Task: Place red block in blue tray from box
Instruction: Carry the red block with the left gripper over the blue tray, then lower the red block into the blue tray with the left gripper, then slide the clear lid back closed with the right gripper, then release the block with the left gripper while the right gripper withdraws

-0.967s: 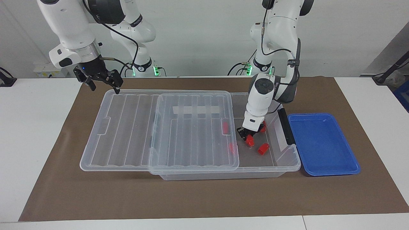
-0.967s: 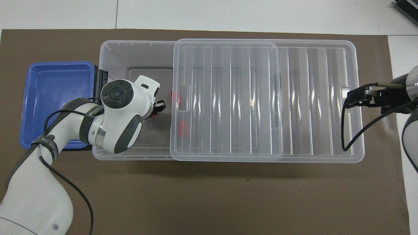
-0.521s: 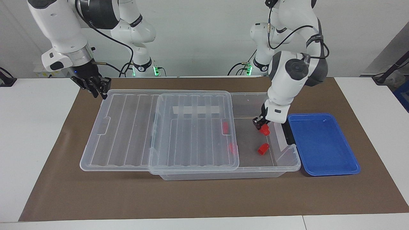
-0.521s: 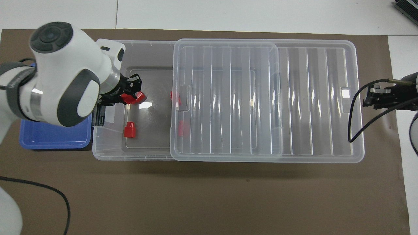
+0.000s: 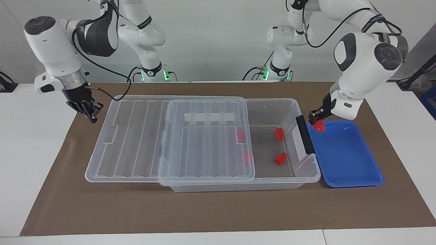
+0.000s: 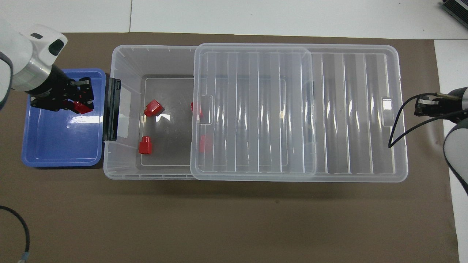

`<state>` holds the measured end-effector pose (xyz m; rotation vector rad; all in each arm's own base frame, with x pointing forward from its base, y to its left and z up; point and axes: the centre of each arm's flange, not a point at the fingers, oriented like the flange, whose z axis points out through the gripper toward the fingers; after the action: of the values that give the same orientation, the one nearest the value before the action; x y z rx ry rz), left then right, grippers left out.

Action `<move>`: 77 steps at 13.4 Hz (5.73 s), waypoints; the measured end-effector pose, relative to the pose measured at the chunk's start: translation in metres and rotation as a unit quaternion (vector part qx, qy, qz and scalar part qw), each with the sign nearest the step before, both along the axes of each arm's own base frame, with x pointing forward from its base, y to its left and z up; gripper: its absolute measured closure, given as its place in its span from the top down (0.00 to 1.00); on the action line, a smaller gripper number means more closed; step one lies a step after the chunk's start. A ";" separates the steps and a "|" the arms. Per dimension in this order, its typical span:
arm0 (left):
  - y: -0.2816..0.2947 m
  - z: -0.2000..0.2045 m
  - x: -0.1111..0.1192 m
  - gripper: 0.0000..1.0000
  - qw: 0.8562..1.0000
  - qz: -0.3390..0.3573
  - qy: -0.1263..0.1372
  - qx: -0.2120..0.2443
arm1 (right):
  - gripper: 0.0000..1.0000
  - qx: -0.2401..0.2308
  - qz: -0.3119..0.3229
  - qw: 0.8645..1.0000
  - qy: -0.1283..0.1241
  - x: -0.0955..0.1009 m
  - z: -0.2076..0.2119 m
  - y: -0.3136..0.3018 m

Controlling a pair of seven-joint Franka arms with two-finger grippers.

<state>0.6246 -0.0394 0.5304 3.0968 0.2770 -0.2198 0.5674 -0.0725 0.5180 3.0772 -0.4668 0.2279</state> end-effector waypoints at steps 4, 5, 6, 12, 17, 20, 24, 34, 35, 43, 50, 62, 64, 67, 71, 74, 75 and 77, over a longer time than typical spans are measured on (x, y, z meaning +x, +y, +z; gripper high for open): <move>0.112 -0.028 0.006 0.34 0.994 -0.093 -0.057 -0.010 | 0.01 0.003 0.000 1.000 0.019 -0.003 -0.025 0.000; 0.119 -0.049 0.004 0.34 0.992 -0.100 -0.075 -0.005 | 0.01 0.004 0.000 1.000 0.024 -0.003 -0.030 0.001; 0.120 -0.072 -0.001 0.34 0.990 -0.113 -0.086 -0.003 | 0.01 0.004 0.000 1.000 0.028 -0.003 -0.035 0.000; 0.152 -0.122 -0.009 0.34 0.972 -0.196 -0.126 0.010 | 0.01 0.005 0.000 1.000 0.031 -0.001 -0.044 0.000; 0.150 -0.176 -0.007 0.34 0.976 -0.162 -0.143 0.015 | 0.01 0.003 0.002 1.000 0.020 0.002 -0.037 0.001; 0.148 -0.188 -0.008 0.34 0.978 -0.150 -0.142 0.014 | 0.01 0.003 0.003 1.000 0.016 0.004 -0.033 0.001; 0.145 -0.202 -0.014 0.34 0.984 -0.108 -0.139 0.013 | 0.01 0.003 0.010 1.000 0.023 0.005 -0.041 0.001; 0.145 -0.220 -0.024 0.34 0.984 -0.102 -0.145 0.015 | 0.01 0.003 0.079 0.996 0.051 0.003 -0.052 0.079; 0.144 -0.222 -0.025 0.34 0.984 -0.102 -0.146 0.015 | 0.01 0.002 0.092 0.994 0.052 0.003 -0.052 0.093; 0.144 -0.226 -0.027 0.34 0.983 -0.102 -0.153 0.018 | 0.01 -0.002 0.175 0.983 0.051 -0.009 -0.051 0.188; 0.143 -0.226 -0.027 0.34 0.983 -0.103 -0.154 0.018 | 0.01 -0.002 0.190 0.981 0.048 -0.013 -0.049 0.205; 0.139 -0.186 -0.015 1.00 0.983 -0.108 -0.147 0.014 | 0.01 -0.002 0.180 0.983 0.036 -0.012 -0.039 0.194; 0.137 -0.140 -0.012 1.00 0.983 -0.112 -0.147 0.015 | 0.01 -0.001 0.149 0.988 0.048 -0.015 -0.028 0.158; 0.131 -0.081 -0.021 1.00 0.985 -0.117 -0.129 0.011 | 0.09 0.000 0.106 0.993 0.044 -0.017 -0.014 0.110; 0.096 0.006 -0.032 1.00 0.986 -0.146 -0.083 -0.003 | 0.55 -0.001 0.093 0.995 0.023 -0.012 0.011 0.096; 0.068 0.052 -0.055 1.00 0.983 -0.165 -0.084 -0.001 | 0.90 -0.001 0.092 0.996 0.022 -0.009 0.048 0.096; 0.061 0.062 -0.062 1.00 0.982 -0.171 -0.082 -0.001 | 1.00 -0.001 0.091 0.996 0.023 -0.008 0.058 0.096; 0.045 0.070 -0.067 1.00 0.979 -0.184 -0.086 0.000 | 1.00 0.000 0.091 0.995 0.029 -0.009 0.073 0.096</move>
<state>0.5573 0.0061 0.6005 3.1125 -0.3026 0.0444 0.5585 0.0231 0.5909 3.1164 -0.1845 0.1400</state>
